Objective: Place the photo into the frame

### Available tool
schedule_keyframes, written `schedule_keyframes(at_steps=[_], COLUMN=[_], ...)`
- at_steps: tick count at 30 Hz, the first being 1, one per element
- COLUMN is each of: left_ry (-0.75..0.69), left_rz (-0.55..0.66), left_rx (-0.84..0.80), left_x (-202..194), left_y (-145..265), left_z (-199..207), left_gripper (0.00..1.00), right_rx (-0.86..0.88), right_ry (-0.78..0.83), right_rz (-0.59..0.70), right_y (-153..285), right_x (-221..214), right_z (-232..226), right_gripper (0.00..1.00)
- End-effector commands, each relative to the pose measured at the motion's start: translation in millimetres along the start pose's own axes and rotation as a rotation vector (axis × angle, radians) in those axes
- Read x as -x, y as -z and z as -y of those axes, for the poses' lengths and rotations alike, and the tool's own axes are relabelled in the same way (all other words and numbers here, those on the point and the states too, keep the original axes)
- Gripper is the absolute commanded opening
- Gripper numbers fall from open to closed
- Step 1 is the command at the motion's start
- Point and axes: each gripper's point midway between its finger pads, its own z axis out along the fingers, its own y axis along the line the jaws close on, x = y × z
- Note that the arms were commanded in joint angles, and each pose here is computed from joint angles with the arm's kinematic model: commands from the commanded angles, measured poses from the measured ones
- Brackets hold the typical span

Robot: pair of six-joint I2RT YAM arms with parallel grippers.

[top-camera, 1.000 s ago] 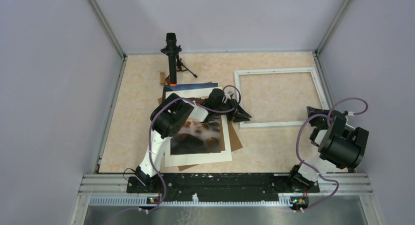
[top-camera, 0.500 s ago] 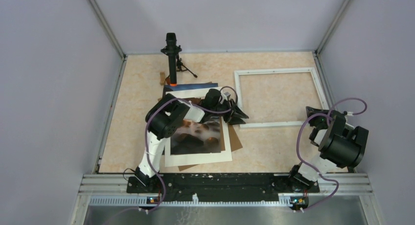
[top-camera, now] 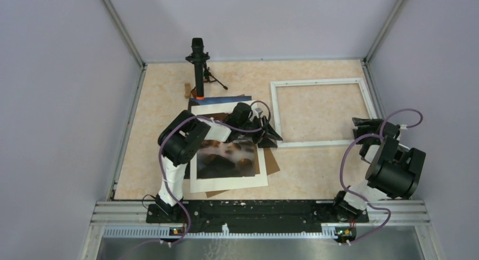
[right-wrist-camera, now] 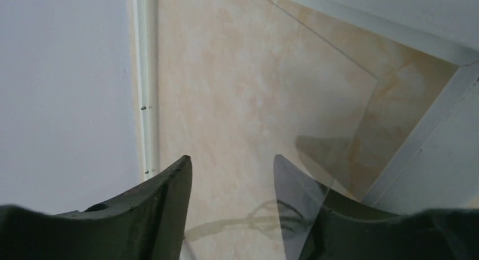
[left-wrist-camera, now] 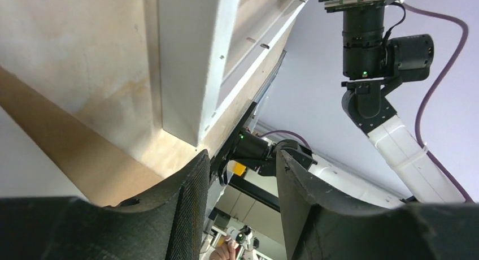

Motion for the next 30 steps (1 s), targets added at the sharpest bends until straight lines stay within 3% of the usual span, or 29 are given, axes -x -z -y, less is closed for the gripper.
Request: schedule_keyframes(at_steps=[1,5,13,21,25,30], left_ry=[-0.114,-0.143,-0.198,-0.289,-0.369,-0.492], left_rz=[-0.001,0.000,-0.011,-0.017,-0.012,-0.006], left_rx=[-0.037,-0.049,-0.080,-0.093,-0.079,-0.041], left_x=[-9,-12,-19,-24,-23,-20], left_y=[17,23,32,40,44,50], left_z=[26,32,47,59,61,67], left_gripper=[0.53,0.54,0.56,0.59,0.61,0.66], right_rx=[-0.025,-0.094,-0.246,-0.427,-0.503,-0.583], right_ry=[0.062,0.073,0.085,0.158,0.253,0.482], right_rz=[0.025,0.027,-0.016,-0.051,-0.052,-0.011], right_y=[3,7,17,36,52,79], right_x=[11,13,14,23,35,58], right_z=[-17,-11,-3,4,2,-9], right_gripper=[0.59,0.70,0.81,0.99,0.99,0.99])
